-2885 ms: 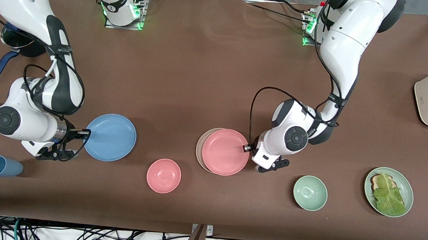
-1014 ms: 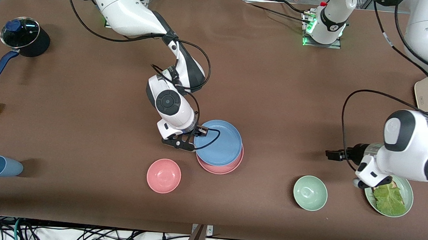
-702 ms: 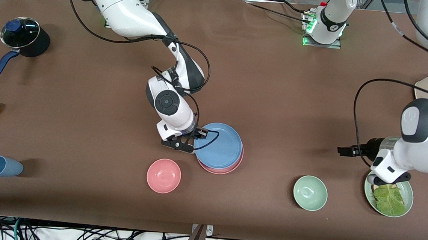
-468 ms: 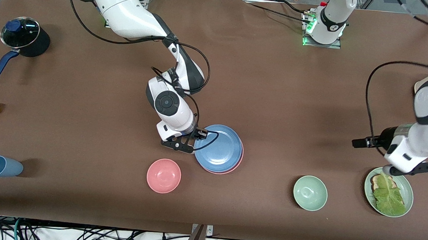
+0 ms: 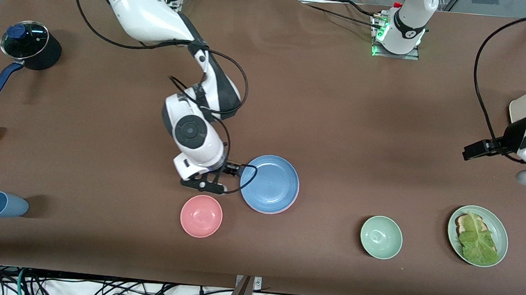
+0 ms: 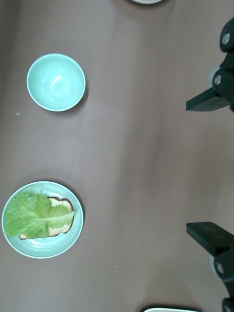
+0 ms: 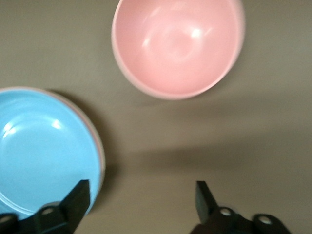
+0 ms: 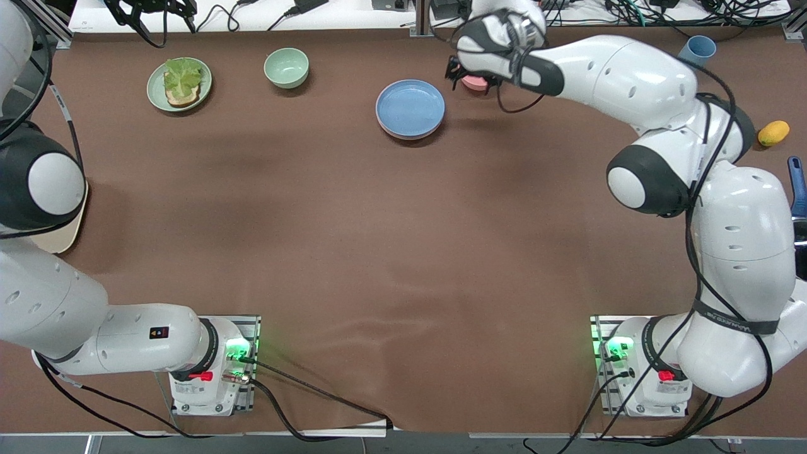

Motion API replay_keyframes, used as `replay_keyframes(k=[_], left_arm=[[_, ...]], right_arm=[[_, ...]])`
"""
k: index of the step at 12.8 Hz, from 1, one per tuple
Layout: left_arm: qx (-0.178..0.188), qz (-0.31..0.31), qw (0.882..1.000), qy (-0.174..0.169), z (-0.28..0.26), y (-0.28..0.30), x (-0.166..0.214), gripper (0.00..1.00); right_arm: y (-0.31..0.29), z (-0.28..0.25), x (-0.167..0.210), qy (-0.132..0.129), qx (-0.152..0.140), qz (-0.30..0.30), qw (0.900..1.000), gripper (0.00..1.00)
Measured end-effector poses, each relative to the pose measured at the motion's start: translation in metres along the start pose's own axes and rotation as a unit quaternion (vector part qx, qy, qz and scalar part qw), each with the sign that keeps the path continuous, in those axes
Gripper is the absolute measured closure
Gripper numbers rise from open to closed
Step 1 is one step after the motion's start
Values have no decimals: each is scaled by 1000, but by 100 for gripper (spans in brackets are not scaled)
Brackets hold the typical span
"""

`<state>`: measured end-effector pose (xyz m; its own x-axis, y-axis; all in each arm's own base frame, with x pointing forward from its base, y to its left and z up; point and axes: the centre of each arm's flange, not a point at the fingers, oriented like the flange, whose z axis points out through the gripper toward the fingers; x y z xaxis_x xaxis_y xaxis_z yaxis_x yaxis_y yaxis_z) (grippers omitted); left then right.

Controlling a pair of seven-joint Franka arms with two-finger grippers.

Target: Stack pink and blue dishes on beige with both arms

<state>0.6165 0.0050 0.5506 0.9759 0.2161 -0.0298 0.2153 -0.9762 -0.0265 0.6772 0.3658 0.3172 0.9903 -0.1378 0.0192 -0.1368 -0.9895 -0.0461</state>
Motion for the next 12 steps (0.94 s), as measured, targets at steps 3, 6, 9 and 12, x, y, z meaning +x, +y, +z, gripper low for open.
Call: replay_keyframes(k=[3, 6, 9, 12], left_arm=[[0, 10, 1000, 6, -2, 9, -14, 0], [-2, 22, 1000, 0, 6, 5, -13, 0], [-5, 23, 1000, -1, 7, 2, -12, 0], [-5, 24, 1000, -1, 7, 2, -12, 0]], right_arm=[[104, -86, 48, -5, -11, -3, 1000, 0], [190, -155, 56, -31, -11, -37, 999, 0], [205, -189, 32, -38, -9, -41, 998, 0], [219, -201, -1, -48, -10, -40, 998, 0]])
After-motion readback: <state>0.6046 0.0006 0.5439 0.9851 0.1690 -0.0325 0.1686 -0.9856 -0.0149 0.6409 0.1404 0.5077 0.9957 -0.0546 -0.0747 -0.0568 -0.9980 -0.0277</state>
